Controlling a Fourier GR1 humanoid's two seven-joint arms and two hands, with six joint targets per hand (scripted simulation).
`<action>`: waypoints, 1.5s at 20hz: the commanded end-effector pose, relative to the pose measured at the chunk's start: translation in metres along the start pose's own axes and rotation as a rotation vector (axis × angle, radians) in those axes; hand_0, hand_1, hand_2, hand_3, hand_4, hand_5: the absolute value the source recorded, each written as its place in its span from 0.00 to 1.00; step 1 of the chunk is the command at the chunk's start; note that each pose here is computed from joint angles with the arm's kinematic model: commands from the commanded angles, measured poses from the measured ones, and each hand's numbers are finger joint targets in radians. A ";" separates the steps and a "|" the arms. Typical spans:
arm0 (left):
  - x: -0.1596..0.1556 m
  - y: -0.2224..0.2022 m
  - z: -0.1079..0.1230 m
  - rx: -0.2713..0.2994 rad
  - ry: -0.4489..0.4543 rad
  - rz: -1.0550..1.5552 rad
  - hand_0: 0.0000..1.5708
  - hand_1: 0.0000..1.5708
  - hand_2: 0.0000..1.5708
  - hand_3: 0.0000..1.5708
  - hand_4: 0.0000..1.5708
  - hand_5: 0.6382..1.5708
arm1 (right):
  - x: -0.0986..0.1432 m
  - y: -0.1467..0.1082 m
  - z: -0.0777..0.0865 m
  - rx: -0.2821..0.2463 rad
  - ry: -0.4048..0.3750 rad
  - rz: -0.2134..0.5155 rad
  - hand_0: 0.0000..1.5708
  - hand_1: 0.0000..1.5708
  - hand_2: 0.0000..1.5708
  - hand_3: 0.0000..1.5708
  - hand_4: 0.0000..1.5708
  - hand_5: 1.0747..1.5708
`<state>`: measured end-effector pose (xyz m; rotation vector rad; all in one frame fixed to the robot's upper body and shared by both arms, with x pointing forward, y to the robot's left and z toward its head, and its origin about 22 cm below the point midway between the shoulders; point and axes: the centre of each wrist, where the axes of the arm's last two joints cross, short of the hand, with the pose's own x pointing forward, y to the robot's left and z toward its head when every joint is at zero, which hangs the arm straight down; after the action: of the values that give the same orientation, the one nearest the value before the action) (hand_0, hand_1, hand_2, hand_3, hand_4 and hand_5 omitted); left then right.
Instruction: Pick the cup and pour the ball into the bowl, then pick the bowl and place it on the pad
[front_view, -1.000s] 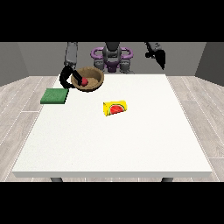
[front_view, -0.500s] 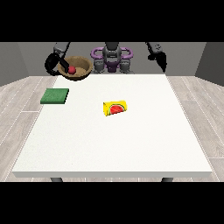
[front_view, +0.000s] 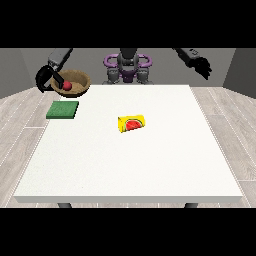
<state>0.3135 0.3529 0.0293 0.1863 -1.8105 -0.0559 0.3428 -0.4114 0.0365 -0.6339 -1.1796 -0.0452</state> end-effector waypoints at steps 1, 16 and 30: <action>0.042 0.088 -0.010 0.057 -0.102 0.004 0.00 0.00 0.00 0.00 0.83 1.00 | -0.020 -0.013 0.004 -0.038 -0.043 -0.021 1.00 1.00 1.00 0.00 0.55 1.00; 0.075 0.151 -0.012 0.105 -0.260 0.027 0.00 0.00 0.00 0.00 0.76 0.99 | 0.001 -0.071 -0.012 -0.285 -0.076 -0.123 0.78 0.78 0.90 0.83 0.00 0.96; 0.037 0.053 -0.013 -0.049 -0.004 0.065 0.00 0.00 0.00 0.00 0.57 0.99 | 0.014 -0.072 -0.019 -0.076 0.069 -0.070 0.00 0.00 0.00 0.00 0.00 0.57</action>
<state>0.3085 0.4332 0.0985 0.1385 -1.9351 -0.0441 0.3361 -0.4747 0.0672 -0.6843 -1.2073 -0.2213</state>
